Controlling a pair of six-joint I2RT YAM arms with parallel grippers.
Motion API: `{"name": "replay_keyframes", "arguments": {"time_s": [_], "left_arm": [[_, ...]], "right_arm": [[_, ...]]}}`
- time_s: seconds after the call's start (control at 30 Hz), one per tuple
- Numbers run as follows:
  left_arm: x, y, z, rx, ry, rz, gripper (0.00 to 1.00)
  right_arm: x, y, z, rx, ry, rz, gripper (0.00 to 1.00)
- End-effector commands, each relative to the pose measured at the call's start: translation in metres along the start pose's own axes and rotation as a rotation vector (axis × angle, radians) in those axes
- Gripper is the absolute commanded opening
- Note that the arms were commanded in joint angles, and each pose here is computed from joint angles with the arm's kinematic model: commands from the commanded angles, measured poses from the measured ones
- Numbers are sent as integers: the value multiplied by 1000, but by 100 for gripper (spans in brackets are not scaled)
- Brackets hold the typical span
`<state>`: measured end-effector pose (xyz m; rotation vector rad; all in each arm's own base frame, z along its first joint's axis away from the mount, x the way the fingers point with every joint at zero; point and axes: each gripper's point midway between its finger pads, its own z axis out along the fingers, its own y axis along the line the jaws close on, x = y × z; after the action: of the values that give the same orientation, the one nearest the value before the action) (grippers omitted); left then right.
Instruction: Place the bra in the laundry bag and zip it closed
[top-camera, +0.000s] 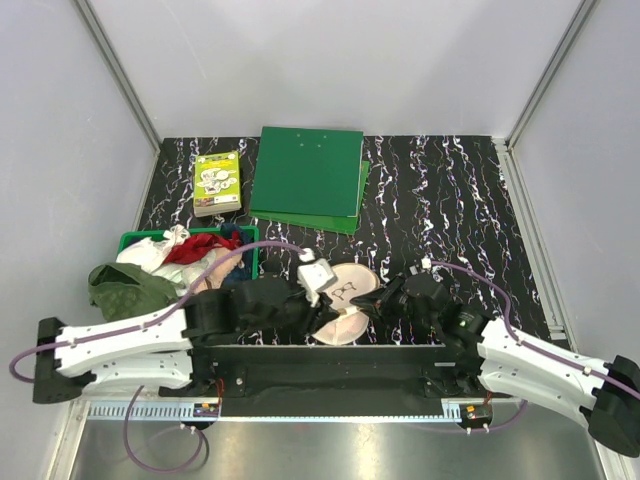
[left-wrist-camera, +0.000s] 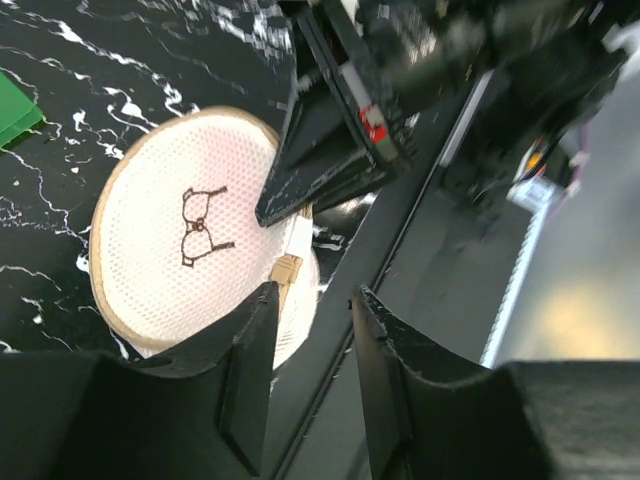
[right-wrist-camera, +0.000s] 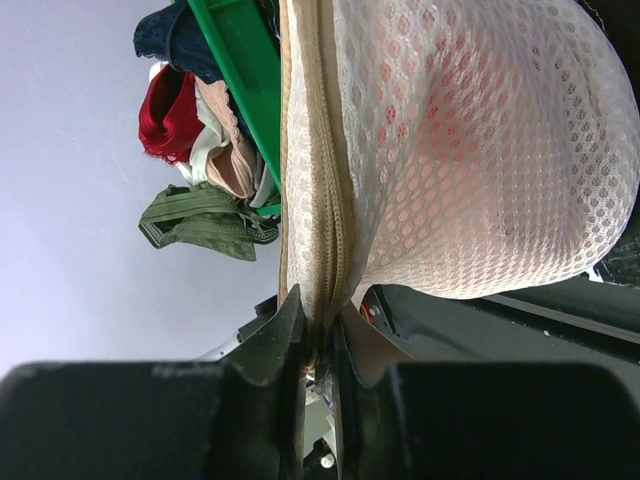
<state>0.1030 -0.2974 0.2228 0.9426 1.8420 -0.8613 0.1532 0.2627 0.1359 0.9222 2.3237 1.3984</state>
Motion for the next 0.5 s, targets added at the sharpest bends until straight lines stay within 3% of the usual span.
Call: {"name": "replay_keyframes", "arguments": {"time_s": [0.0,0.47], "left_arm": [[-25,-14,16,61,-37,149,39],[-8,-19,42,81,77,196,36]], "right_arm": [[-1,26,-8,-75,-22,-1,15],[2,26,-12,-90,-5,-7,13]]}}
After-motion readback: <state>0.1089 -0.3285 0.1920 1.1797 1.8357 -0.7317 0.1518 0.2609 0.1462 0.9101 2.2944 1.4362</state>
